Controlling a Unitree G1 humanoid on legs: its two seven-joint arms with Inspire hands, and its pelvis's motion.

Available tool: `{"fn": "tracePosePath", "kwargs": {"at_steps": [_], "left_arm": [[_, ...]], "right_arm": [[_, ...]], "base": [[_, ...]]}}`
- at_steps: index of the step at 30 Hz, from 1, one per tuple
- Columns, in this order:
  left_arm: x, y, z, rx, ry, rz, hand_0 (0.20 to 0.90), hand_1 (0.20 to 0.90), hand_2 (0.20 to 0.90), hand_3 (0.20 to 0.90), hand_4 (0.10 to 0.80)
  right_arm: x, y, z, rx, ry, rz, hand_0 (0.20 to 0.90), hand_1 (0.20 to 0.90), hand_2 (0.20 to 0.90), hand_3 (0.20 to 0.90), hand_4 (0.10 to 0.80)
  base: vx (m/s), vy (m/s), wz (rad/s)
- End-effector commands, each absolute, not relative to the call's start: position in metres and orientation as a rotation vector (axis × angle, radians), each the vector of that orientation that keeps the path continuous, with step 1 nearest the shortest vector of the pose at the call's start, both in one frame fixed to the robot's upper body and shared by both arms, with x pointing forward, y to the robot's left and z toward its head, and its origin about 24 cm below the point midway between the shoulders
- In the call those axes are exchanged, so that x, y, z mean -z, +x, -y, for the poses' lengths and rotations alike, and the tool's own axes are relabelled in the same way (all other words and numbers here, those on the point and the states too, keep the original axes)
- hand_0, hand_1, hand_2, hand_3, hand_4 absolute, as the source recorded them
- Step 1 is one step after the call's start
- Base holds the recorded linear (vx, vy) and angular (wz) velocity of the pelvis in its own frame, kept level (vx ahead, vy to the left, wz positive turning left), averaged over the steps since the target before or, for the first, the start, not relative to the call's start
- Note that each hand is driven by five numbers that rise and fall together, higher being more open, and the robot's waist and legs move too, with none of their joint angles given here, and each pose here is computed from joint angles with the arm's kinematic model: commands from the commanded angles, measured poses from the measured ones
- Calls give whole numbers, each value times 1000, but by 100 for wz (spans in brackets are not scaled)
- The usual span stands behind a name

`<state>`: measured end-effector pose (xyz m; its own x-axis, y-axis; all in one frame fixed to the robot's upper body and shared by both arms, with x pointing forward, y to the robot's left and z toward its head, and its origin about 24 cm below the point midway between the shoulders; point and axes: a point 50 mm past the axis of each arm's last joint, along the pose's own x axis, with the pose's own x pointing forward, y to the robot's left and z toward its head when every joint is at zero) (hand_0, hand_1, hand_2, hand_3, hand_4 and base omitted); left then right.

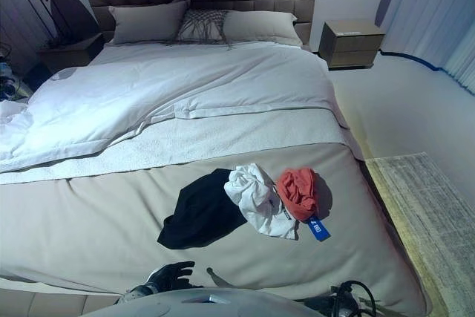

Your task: Pick up the clothes from the bed and place them into the basket

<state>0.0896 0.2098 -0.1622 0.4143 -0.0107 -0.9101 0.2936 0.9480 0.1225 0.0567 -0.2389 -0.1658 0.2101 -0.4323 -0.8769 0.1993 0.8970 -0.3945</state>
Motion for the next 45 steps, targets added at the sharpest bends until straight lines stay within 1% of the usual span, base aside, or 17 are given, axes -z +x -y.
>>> {"fn": "tracePosePath", "kwargs": {"at_steps": [1, 5, 9, 11, 12, 15, 19, 21, 23, 25, 27, 28, 29, 31, 38, 42, 45], "left_arm": [[162, 92, -216, 217, 324, -1153, 900, 900, 900, 900, 800], [160, 87, -225, 207, 354, -1151, 900, 900, 900, 900, 800], [157, 88, -234, 213, 381, -1128, 900, 900, 900, 900, 800], [156, 88, -234, 221, 396, -1118, 900, 900, 900, 900, 800], [156, 86, -236, 223, 414, -1114, 900, 900, 900, 900, 800], [155, 83, -240, 238, 431, -1121, 900, 900, 900, 900, 800], [153, 86, -244, 252, 440, -1121, 900, 900, 900, 900, 800], [150, 95, -248, 252, 445, -1103, 900, 900, 900, 900, 800], [149, 97, -249, 250, 448, -1093, 900, 900, 900, 900, 800], [146, 107, -251, 233, 444, -1068, 900, 900, 900, 900, 800], [138, 127, -253, 219, 445, -1008, 900, 900, 900, 900, 800], [131, 145, -254, 212, 447, -955, 900, 900, 900, 900, 800], [129, 150, -254, 210, 446, -942, 900, 900, 900, 900, 800], [119, 175, -247, 230, 456, -865, 900, 900, 900, 900, 800], [111, 190, -236, 274, 475, -770, 900, 900, 900, 900, 800], [105, 198, -232, 252, 449, -727, 900, 900, 900, 900, 800], [100, 204, -232, 247, 437, -695, 900, 900, 900, 900, 800]], "right_arm": [[149, 106, 252, 508, -247, -1054, 900, 900, 900, 900, 800], [130, 138, 271, 540, -383, -908, 900, 900, 900, 900, 800], [108, 166, 289, 574, -453, -791, 900, 900, 900, 900, 800], [101, 173, 296, 577, -492, -757, 900, 900, 900, 900, 800], [89, 184, 307, 586, -550, -714, 900, 900, 900, 900, 800], [70, 200, 323, 572, -636, -644, 900, 900, 900, 900, 800], [50, 221, 330, 544, -655, -574, 900, 900, 900, 900, 800], [35, 237, 337, 509, -638, -542, 900, 900, 900, 900, 800], [32, 242, 338, 489, -635, -543, 900, 900, 900, 900, 800], [24, 252, 339, 479, -603, -526, 900, 900, 900, 900, 800], [9, 271, 337, 487, -558, -479, 900, 900, 900, 900, 800], [-5, 284, 339, 517, -539, -434, 900, 900, 900, 900, 800], [-9, 287, 339, 527, -530, -420, 900, 900, 900, 900, 800], [-43, 308, 348, 581, -438, -324, 900, 900, 900, 900, 800], [-102, 335, 360, 620, -391, -228, 900, 900, 900, 900, 800], [-126, 346, 362, 641, -379, -229, 900, 900, 900, 900, 800], [-133, 350, 362, 646, -352, -270, 900, 900, 900, 900, 800]], "base": [[85, -47, 4], [104, -58, 10], [49, -48, 9], [37, -43, 12], [60, -41, 18], [76, -48, 19], [2, -30, 15], [4, -39, 5], [34, -31, 8], [17, -63, 17], [-110, -93, 13], [-186, -81, 11], [-276, -94, 18], [-225, -69, 30], [-94, 9, 18], [7, 53, 13], [-88, 60, 11]]}}
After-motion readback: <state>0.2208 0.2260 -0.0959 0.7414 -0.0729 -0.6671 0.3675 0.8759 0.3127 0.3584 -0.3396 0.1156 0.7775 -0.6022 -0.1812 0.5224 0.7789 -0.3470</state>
